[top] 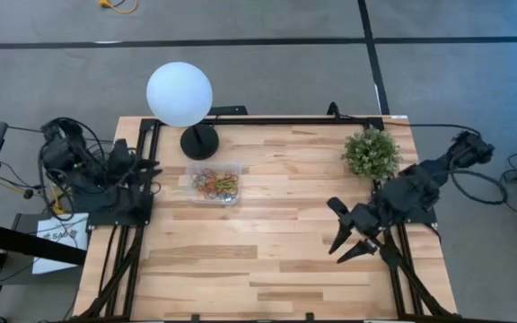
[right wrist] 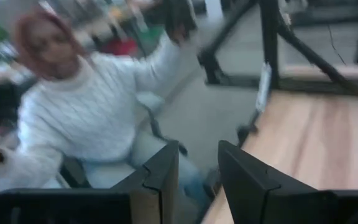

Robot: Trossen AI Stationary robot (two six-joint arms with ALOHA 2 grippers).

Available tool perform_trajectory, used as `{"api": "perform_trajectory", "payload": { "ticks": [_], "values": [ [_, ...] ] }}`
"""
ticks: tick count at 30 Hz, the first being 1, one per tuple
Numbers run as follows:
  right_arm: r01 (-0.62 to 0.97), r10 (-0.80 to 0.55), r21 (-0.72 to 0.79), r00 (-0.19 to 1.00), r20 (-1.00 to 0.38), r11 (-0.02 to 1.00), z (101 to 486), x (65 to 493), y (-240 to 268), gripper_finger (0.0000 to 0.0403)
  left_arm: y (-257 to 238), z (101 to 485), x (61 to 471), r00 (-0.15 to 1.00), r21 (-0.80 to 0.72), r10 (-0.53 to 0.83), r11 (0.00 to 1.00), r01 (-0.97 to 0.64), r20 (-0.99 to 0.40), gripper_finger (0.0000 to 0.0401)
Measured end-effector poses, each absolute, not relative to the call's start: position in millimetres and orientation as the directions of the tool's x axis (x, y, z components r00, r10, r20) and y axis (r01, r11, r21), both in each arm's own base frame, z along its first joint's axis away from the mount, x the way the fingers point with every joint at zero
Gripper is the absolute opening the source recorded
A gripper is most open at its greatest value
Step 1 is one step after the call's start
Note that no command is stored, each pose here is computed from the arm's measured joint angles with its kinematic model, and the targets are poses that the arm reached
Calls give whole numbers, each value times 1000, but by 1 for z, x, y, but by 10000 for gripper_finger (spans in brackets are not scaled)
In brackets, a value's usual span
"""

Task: Pick and place rubber bands into bin
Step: Return to Home Position

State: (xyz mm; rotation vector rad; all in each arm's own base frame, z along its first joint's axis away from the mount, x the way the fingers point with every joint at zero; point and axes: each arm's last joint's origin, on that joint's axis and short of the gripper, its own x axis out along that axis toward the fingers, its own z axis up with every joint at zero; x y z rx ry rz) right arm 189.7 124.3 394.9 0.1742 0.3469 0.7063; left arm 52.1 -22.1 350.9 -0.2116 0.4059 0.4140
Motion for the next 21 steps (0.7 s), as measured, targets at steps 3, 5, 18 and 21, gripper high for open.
{"api": "perform_trajectory", "payload": {
  "ticks": [3, 5, 18, 21],
  "values": [
    [-665, 707, 263, 697, -115, 699, 350, 183, 113, 107, -32, 329, 60, 869, -171, 327, 896, -411, -372, 110],
    [-727, 755, 246, 655, -28, 641, 324, 182, 104, 107, -42, 317, 69, 889, -203, 305, 900, -387, -342, 110],
    [-709, 677, 212, 705, 210, 673, 250, 136, 18, 107, -34, 313, 66, 888, -248, 431, 853, -460, -163, 110],
    [-727, 674, 189, 684, 278, 660, 231, 124, 18, 107, -29, 304, 61, 891, -278, 421, 847, -454, -172, 110]
  ]
}}
